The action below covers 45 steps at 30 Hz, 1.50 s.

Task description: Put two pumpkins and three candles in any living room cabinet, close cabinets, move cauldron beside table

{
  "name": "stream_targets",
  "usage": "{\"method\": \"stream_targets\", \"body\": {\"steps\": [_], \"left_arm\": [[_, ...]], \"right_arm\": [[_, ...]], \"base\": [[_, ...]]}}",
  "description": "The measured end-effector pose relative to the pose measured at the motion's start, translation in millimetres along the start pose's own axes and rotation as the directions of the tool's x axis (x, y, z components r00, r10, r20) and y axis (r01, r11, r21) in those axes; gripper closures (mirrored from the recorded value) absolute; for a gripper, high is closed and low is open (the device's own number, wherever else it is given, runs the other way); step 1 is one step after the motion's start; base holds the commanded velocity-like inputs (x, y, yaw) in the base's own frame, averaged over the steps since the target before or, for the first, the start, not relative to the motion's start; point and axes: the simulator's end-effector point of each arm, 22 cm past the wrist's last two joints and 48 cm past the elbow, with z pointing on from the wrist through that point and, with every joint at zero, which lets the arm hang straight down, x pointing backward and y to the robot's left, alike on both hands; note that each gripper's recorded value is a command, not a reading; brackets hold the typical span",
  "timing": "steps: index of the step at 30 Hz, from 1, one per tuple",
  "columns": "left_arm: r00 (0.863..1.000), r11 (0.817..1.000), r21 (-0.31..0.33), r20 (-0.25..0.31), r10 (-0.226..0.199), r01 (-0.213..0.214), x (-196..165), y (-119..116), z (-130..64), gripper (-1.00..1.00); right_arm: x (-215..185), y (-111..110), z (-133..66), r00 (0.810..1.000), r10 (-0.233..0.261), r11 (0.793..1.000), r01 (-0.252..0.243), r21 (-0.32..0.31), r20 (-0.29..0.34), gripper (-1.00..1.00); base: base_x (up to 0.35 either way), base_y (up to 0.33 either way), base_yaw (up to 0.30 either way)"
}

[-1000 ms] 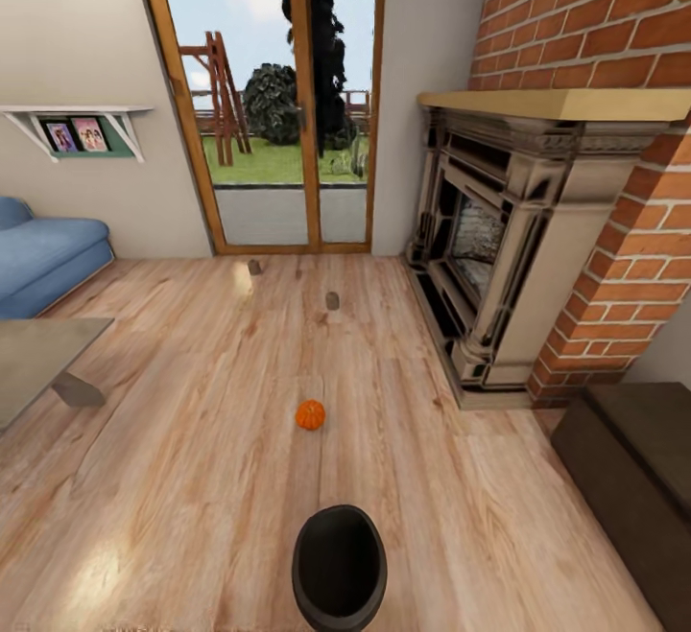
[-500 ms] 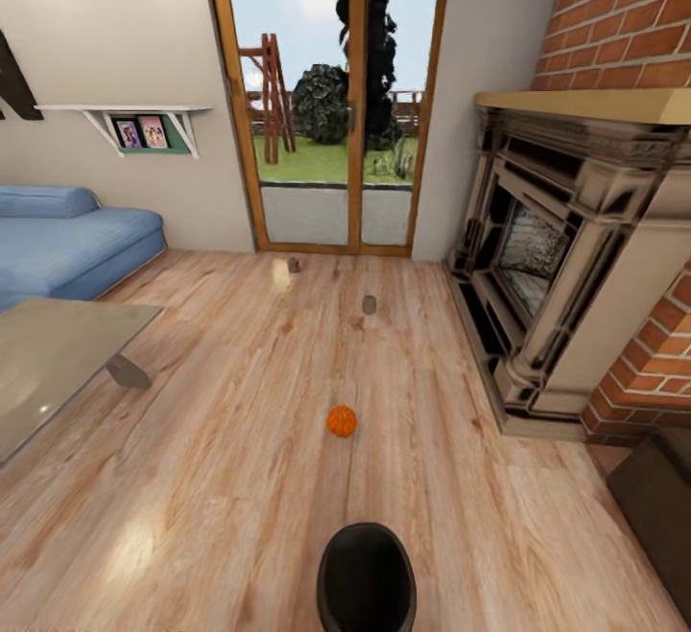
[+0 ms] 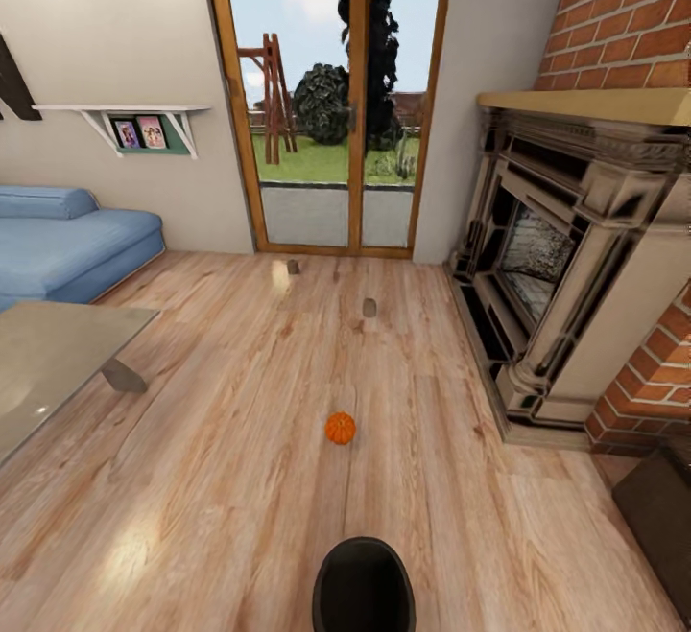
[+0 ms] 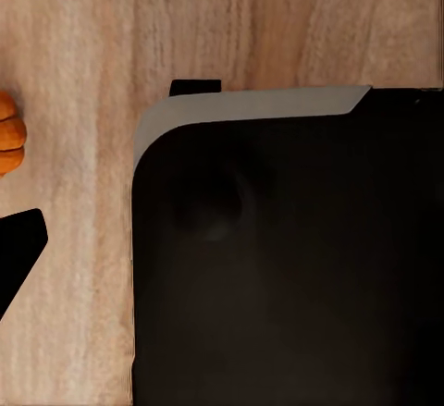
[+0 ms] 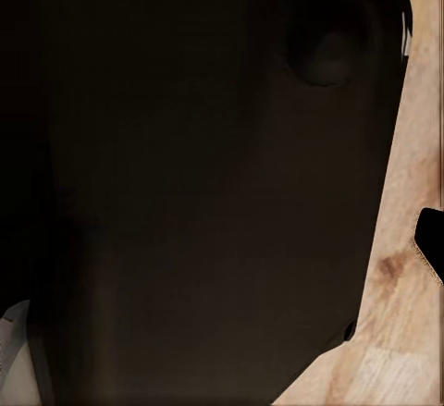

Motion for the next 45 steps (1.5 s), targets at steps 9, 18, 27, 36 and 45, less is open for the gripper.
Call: {"method": "stream_targets", "body": {"steps": [9,18,27,36,45], "left_arm": [[1.000,1.000,-0.002,-0.002,-0.001,0.001,0.8,1.2,-0.1,-1.00],[1.000,1.000,-0.002,-0.005,-0.003,0.003,2.7,1.5,-0.3,-1.00],[1.000,1.000,-0.002,-0.008,-0.003,0.003,3.9,2.2,-0.4,-1.00],[1.000,0.999,-0.014,-0.002,-0.030,0.030,-1.8,9.0,-13.2,-1.00],[0.996,0.997,-0.024,-0.049,-0.078,0.077,-8.0,12.6,-25.5,-1.00]], "right_arm": [[0.6,0.0,0.0,1.000,-0.001,1.000,0.001,0.000,-0.002,-1.00],[0.9,1.3,0.0,1.000,-0.018,1.000,0.018,-0.006,-0.003,-1.00],[0.7,1.0,-0.1,1.000,-0.008,1.000,0.008,-0.006,-0.002,-1.00],[0.1,1.6,-13.4,1.000,-0.001,1.000,0.001,-0.006,-0.002,-1.00],[-0.7,2.9,-28.1,1.000,-0.001,1.000,0.001,-0.008,-0.001,-1.00]], "base": [[0.009,-0.012,-0.122],[0.041,0.000,-0.004],[0.031,0.000,0.000],[0.000,0.000,0.000],[0.000,0.000,0.000]]}}
